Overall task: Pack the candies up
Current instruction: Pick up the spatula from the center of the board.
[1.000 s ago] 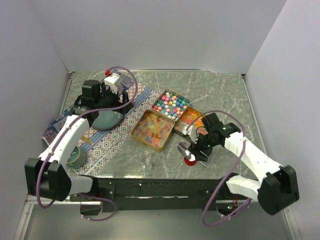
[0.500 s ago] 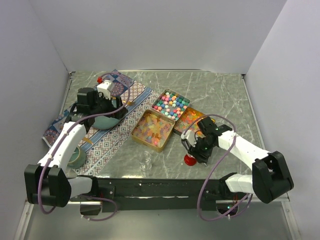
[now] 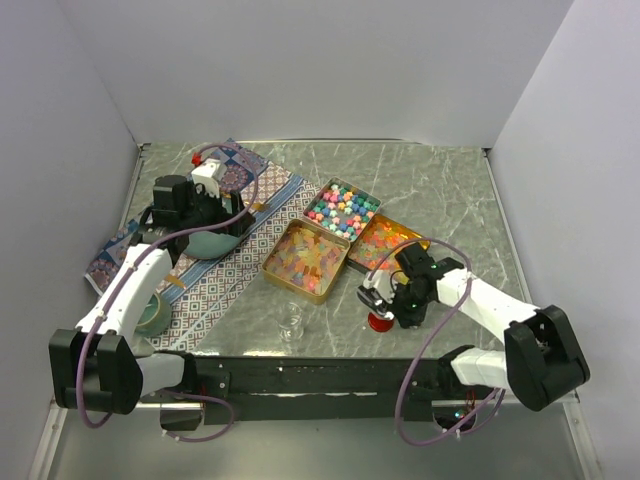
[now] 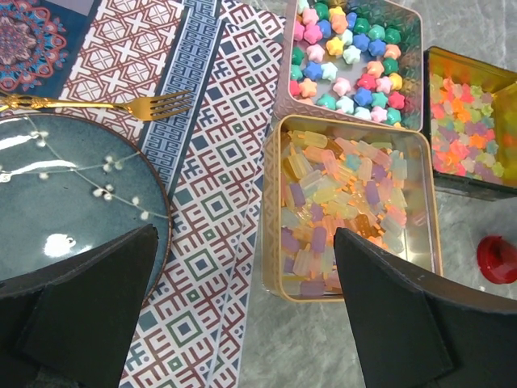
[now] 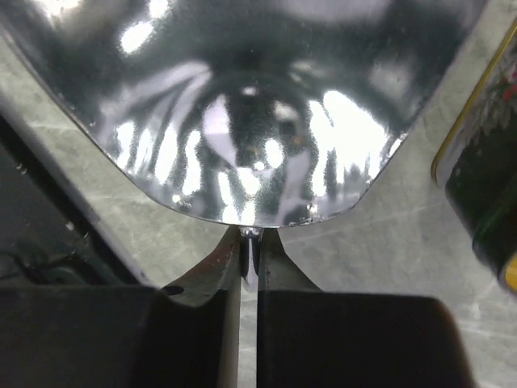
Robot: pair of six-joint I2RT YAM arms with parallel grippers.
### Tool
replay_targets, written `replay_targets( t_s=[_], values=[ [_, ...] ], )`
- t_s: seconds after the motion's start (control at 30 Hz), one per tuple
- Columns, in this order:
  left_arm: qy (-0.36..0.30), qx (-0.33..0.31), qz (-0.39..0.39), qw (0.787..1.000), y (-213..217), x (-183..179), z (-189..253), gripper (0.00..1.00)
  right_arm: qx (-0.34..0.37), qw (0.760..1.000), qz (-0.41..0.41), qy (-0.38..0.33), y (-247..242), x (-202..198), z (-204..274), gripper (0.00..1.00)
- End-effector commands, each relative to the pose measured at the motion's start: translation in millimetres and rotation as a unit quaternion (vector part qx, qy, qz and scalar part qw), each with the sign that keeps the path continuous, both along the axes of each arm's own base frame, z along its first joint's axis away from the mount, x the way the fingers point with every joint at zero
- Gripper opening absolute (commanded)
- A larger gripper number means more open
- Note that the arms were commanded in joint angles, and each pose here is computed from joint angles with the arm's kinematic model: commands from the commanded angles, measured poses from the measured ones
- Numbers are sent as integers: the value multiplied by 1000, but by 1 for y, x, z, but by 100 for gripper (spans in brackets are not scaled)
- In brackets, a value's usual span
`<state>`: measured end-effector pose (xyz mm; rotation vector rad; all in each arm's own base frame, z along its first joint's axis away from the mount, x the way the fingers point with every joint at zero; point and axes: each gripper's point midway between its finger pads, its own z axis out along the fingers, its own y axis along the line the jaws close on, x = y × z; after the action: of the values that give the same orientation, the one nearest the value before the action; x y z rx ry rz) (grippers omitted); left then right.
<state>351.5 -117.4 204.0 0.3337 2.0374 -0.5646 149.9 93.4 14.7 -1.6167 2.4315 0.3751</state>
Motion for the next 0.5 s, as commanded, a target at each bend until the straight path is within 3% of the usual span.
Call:
replay_targets(
  t_s=[0.0, 0.17, 0.4, 0.47],
  values=[
    [-18, -31, -6, 999, -7, 3, 24, 98, 22, 999, 15, -40, 5, 10, 46, 0],
    [7, -114, -24, 993, -30, -1, 34, 99, 62, 989, 51, -125, 23, 42, 123, 0],
    [28, -173, -78, 981, -58, -9, 56, 97, 98, 984, 37, -146, 84, 112, 150, 0],
    [20, -198, -93, 976, -64, -10, 74, 97, 68, 983, 63, -161, 96, 123, 145, 0]
  ],
)
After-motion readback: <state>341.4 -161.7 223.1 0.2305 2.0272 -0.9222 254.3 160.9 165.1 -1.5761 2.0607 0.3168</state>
